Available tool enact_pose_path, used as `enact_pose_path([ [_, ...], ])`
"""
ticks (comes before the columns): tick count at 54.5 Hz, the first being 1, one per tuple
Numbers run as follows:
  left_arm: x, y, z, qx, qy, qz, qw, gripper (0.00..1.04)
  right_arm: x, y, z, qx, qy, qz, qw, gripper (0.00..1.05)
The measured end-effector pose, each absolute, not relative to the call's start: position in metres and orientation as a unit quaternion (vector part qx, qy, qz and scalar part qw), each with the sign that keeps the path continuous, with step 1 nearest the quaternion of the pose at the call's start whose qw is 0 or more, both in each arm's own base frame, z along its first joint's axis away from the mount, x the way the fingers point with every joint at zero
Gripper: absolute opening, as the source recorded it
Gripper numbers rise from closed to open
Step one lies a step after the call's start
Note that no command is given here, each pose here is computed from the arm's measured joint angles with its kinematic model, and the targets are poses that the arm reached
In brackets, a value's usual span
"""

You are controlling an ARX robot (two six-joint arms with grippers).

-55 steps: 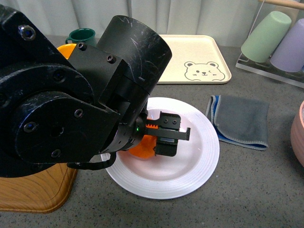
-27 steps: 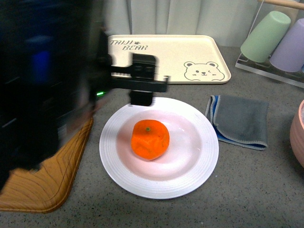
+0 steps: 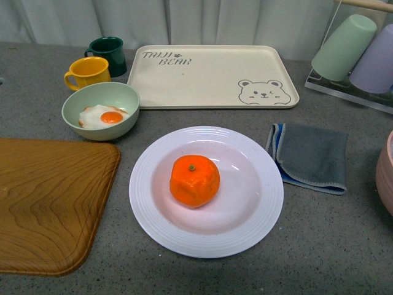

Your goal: Place orange and plate with both arms

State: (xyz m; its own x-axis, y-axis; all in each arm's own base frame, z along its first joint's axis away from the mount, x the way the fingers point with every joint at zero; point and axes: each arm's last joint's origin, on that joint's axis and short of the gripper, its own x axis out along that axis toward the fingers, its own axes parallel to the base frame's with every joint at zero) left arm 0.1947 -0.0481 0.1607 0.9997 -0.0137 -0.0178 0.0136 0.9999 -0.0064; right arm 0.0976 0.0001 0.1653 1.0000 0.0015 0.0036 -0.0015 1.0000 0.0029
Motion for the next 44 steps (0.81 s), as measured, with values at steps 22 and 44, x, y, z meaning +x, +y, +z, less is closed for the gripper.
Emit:
enact_pose_path([
  [22, 0.158, -0.018, 0.163, -0.003, 0.007, -0.004, 1.0, 0.04, 0.098, 0.0, 0.165, 0.001, -0.002, 0.001, 1.0, 0.95],
  [44, 0.138, 0.0, 0.169, -0.004, -0.005, 0.0, 1.0, 0.04, 0.098, 0.0, 0.165, 0.001, -0.002, 0.001, 1.0, 0.95],
])
